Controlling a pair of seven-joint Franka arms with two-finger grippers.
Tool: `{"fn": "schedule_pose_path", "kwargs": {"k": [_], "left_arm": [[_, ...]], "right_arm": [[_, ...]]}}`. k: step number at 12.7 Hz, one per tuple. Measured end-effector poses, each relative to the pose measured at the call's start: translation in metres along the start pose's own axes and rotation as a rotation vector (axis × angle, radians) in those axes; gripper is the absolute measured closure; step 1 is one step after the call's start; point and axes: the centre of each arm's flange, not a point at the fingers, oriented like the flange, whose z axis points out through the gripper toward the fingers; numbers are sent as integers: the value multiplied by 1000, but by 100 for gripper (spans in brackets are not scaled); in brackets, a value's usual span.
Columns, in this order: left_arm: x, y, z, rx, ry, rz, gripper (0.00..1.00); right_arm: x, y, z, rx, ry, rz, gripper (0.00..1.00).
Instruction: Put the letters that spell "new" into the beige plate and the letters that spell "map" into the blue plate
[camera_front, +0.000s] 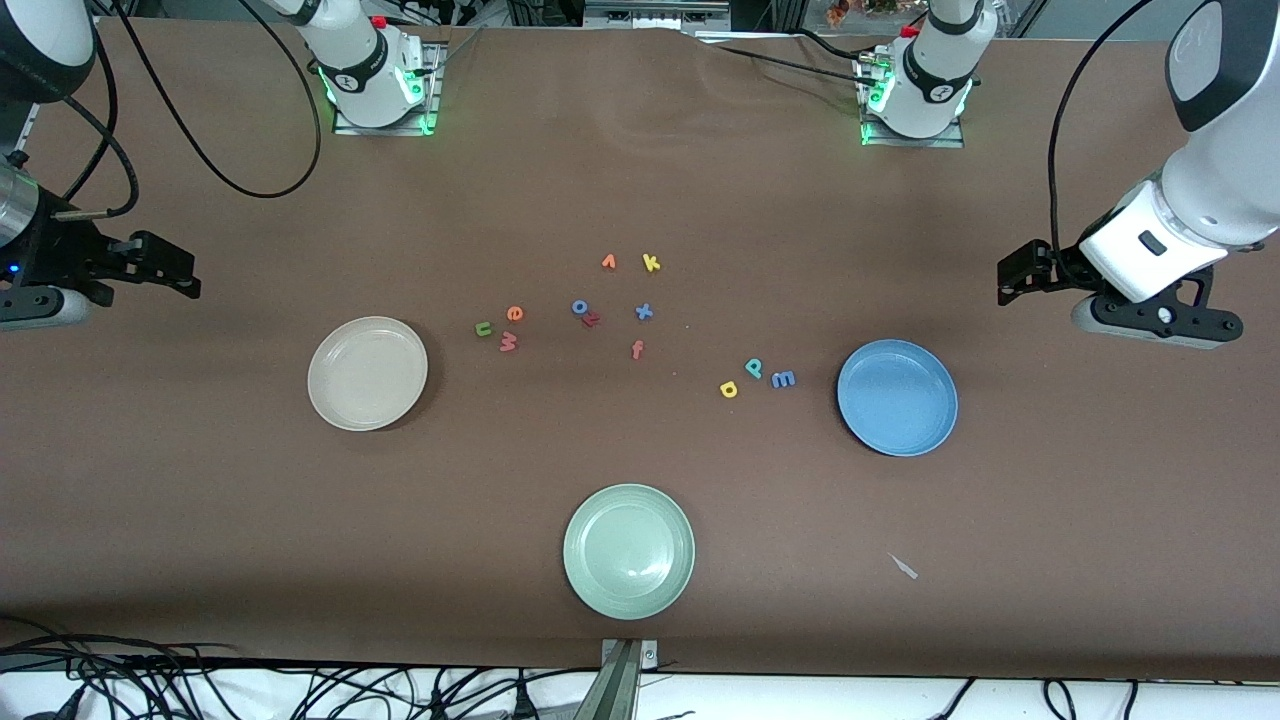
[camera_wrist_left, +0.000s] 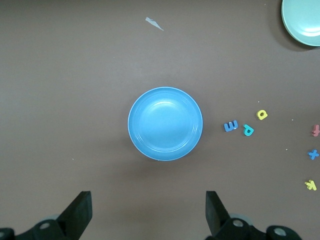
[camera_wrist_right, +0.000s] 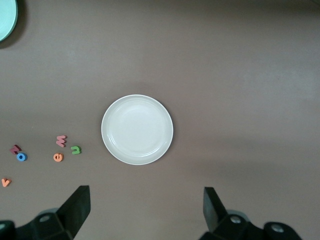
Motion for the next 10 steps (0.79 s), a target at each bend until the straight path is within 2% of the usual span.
{"fn": "schedule_pose_path", "kwargs": {"k": [10], "left_arm": [[1,0,0,0,2,0,0]], "right_arm": [[0,-2,0,12,2,0,0]]}}
